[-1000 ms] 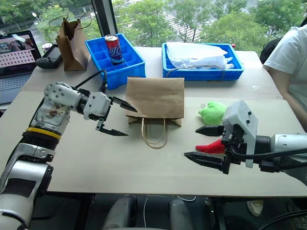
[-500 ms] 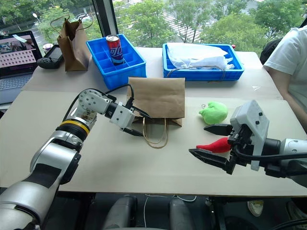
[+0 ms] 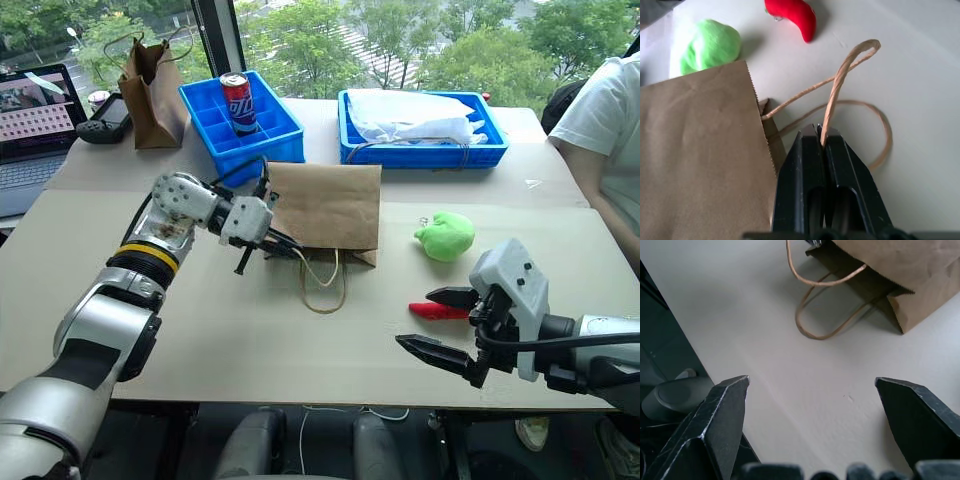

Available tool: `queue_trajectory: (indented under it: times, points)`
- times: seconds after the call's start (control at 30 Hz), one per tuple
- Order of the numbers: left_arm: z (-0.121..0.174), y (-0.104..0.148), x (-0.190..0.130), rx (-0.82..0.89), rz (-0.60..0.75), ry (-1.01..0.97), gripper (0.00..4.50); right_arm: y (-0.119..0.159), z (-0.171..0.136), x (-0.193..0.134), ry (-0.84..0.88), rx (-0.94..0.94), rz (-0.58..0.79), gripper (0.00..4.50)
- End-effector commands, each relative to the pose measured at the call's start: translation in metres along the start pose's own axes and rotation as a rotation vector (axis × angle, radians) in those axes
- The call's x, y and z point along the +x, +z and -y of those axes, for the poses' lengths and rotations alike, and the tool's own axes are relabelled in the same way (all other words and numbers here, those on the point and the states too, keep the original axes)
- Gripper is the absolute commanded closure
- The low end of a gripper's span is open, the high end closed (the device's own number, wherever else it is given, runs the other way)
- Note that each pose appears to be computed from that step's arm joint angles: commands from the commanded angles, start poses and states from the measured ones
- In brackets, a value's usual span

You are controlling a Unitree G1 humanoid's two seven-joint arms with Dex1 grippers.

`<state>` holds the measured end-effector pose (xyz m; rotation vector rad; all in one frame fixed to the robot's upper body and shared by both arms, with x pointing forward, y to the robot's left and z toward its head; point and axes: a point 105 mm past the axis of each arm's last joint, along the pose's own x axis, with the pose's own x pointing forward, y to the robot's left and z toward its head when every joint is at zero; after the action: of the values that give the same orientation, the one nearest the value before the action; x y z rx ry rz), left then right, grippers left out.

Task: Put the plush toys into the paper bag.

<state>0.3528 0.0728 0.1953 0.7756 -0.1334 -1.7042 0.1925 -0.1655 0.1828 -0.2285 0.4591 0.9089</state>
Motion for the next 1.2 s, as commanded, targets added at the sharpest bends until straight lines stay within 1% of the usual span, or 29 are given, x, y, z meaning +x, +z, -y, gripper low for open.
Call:
queue_trajectory:
  times: [0.03,0.1,0.17,0.2,0.23,0.27,0.37,0.4,0.47,0.53,0.6,0.7,0.8,0.9,1.03,1.07,1.17,1.2]
  points:
    - [0.003,0.024,0.0,-0.126,0.102,-0.018,4.48,-0.003,-0.007,0.02,-0.007,0.024,0.063,0.26]
    - [0.008,0.029,-0.001,-0.161,0.105,-0.032,4.5,-0.004,-0.002,0.035,-0.054,0.044,0.106,0.78]
    - [0.014,0.03,-0.001,-0.149,0.076,-0.049,4.5,0.001,-0.003,0.049,-0.056,0.072,0.174,1.44]
    - [0.014,0.031,-0.002,-0.164,0.076,-0.042,4.5,0.002,-0.006,0.057,-0.047,0.075,0.193,1.75]
    - [0.012,0.033,-0.002,-0.184,0.085,-0.026,4.5,0.003,-0.007,0.064,-0.048,0.078,0.209,2.17]
    - [0.01,0.035,-0.002,-0.199,0.091,-0.013,4.5,0.004,-0.006,0.071,-0.061,0.092,0.23,2.46]
    - [0.007,0.04,0.0,-0.189,0.098,0.012,4.5,0.005,-0.002,0.089,-0.089,0.109,0.257,3.48]
    - [0.003,0.046,0.002,-0.192,0.126,0.033,4.5,0.006,-0.002,0.095,-0.093,0.137,0.289,3.79]
    - [0.002,0.056,0.008,-0.198,0.163,0.053,4.5,0.0,-0.002,0.108,-0.105,0.147,0.293,4.48]
    - [0.004,0.063,0.012,-0.211,0.182,0.06,4.5,0.001,0.002,0.114,-0.136,0.161,0.329,4.48]
    - [0.011,0.07,0.015,-0.227,0.22,0.049,4.5,0.008,0.013,0.116,-0.195,0.173,0.399,4.48]
    - [0.022,0.064,0.021,-0.244,0.205,0.033,4.5,0.001,0.024,0.123,-0.241,0.144,0.429,4.48]
    - [0.023,0.064,0.021,-0.261,0.211,0.047,4.5,0.005,0.034,0.128,-0.279,0.133,0.477,4.48]
    - [0.017,0.066,0.022,-0.275,0.226,0.082,4.5,0.002,0.038,0.142,-0.281,0.111,0.471,4.48]
    - [0.012,0.07,0.026,-0.303,0.251,0.101,4.5,-0.012,0.048,0.157,-0.332,0.094,0.436,4.48]
    - [0.013,0.073,0.027,-0.325,0.267,0.101,4.5,-0.015,0.049,0.16,-0.338,0.075,0.426,4.48]
    - [0.009,0.075,0.02,-0.594,0.385,0.1,4.5,-0.025,0.053,0.167,-0.336,0.031,0.372,4.48]
    - [0.004,0.068,0.017,-0.662,0.375,0.133,4.5,-0.028,0.053,0.169,-0.331,0.028,0.353,4.48]
